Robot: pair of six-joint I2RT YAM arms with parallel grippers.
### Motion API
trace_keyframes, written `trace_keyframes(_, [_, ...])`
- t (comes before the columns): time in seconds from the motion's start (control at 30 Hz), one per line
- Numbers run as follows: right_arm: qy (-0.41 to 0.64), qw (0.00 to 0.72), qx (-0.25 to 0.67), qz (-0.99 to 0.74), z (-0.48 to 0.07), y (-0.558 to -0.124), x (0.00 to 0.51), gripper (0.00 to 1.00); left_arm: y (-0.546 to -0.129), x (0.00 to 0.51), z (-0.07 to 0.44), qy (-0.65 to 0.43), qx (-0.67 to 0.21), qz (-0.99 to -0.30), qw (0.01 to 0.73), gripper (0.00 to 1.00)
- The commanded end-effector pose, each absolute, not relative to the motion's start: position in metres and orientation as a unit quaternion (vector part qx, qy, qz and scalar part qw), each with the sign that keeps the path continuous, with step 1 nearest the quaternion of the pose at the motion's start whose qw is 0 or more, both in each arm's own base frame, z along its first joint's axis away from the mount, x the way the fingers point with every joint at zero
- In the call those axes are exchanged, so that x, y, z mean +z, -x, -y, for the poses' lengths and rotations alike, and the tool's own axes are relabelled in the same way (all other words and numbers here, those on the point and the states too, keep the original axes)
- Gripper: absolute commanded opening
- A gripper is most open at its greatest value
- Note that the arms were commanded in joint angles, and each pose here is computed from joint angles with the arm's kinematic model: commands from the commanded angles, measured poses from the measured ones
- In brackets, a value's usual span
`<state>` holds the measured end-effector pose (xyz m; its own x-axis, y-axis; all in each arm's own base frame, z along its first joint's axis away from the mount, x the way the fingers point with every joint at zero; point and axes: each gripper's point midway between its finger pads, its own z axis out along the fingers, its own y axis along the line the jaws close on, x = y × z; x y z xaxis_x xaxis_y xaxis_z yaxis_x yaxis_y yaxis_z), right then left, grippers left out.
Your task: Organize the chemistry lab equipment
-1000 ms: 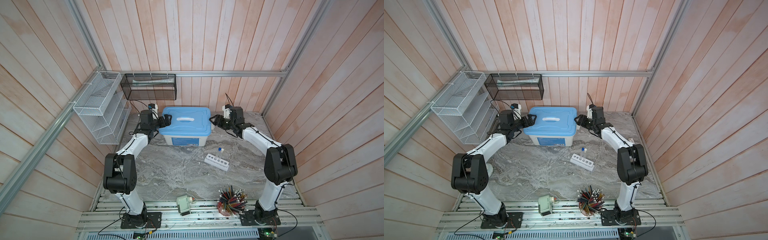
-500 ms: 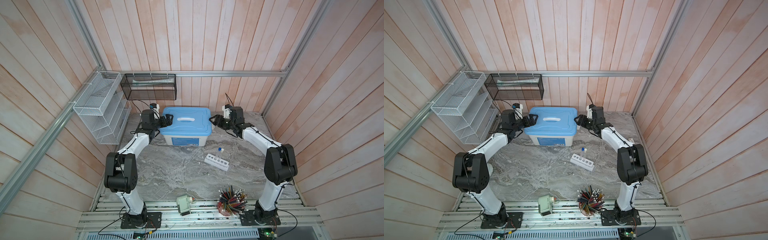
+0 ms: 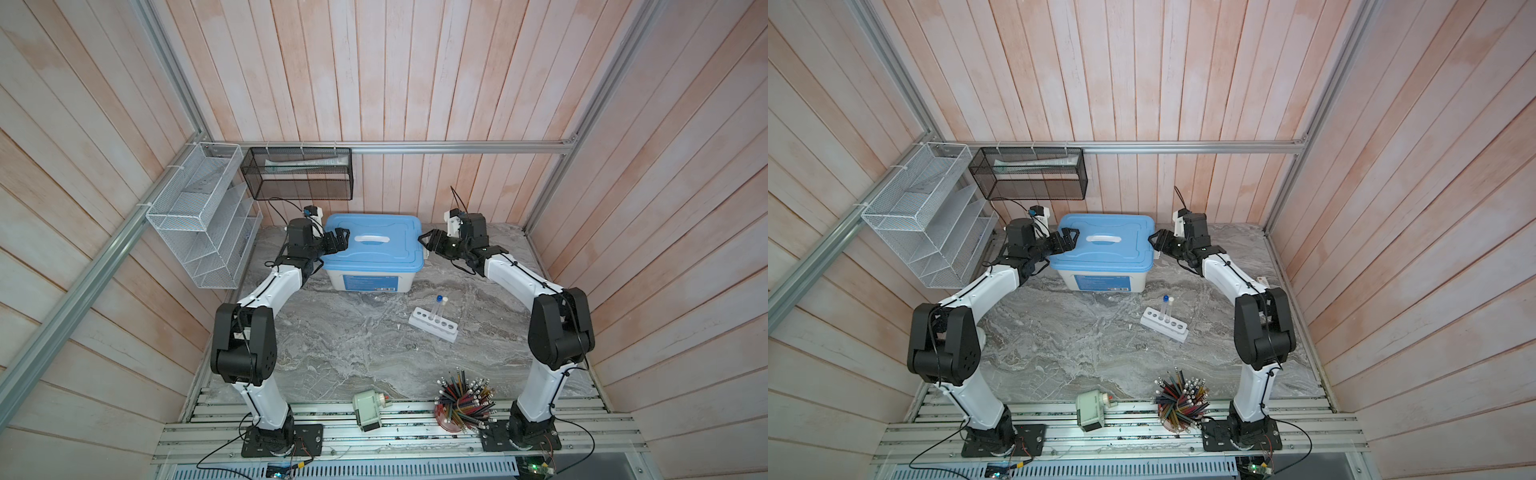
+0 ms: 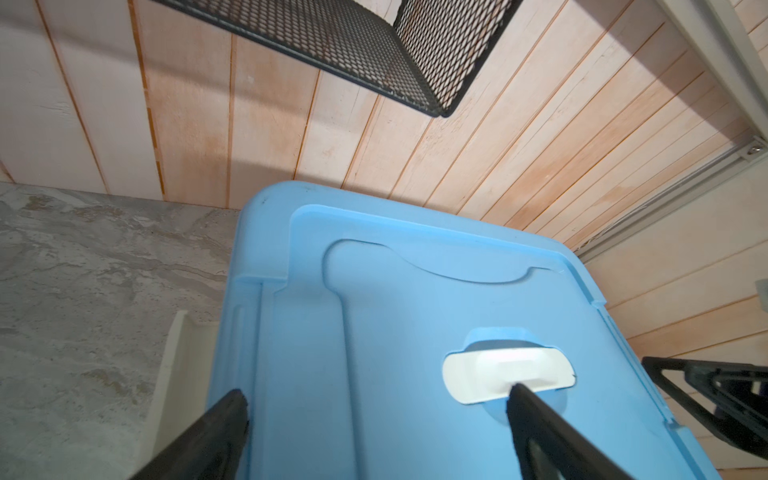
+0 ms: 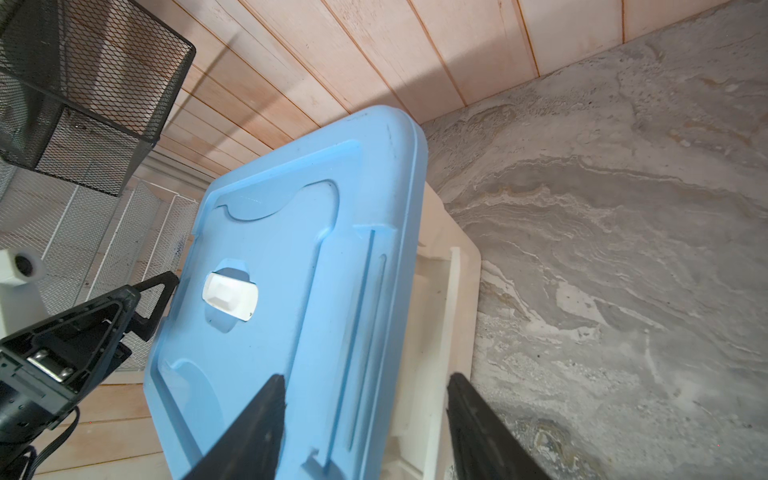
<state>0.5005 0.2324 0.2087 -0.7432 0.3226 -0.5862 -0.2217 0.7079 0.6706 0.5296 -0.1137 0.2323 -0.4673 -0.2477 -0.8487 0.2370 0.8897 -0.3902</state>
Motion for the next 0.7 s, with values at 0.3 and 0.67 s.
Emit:
trace_keyframes(0.3, [-0.021,0.381,0.351,-0.855,-0.224,-0.497,0.22,0.7,-0.493,0.309,0.147,-0.09,-0.143,-0.783,0.599,0.99])
trace_keyframes(0.67, [-0.029,0.396,0.315,-0.862,-0.207,-0.488,0.213,0.76,-0.492,0.268,0.204,-0.144,-0.148,-0.789,0.579,0.98])
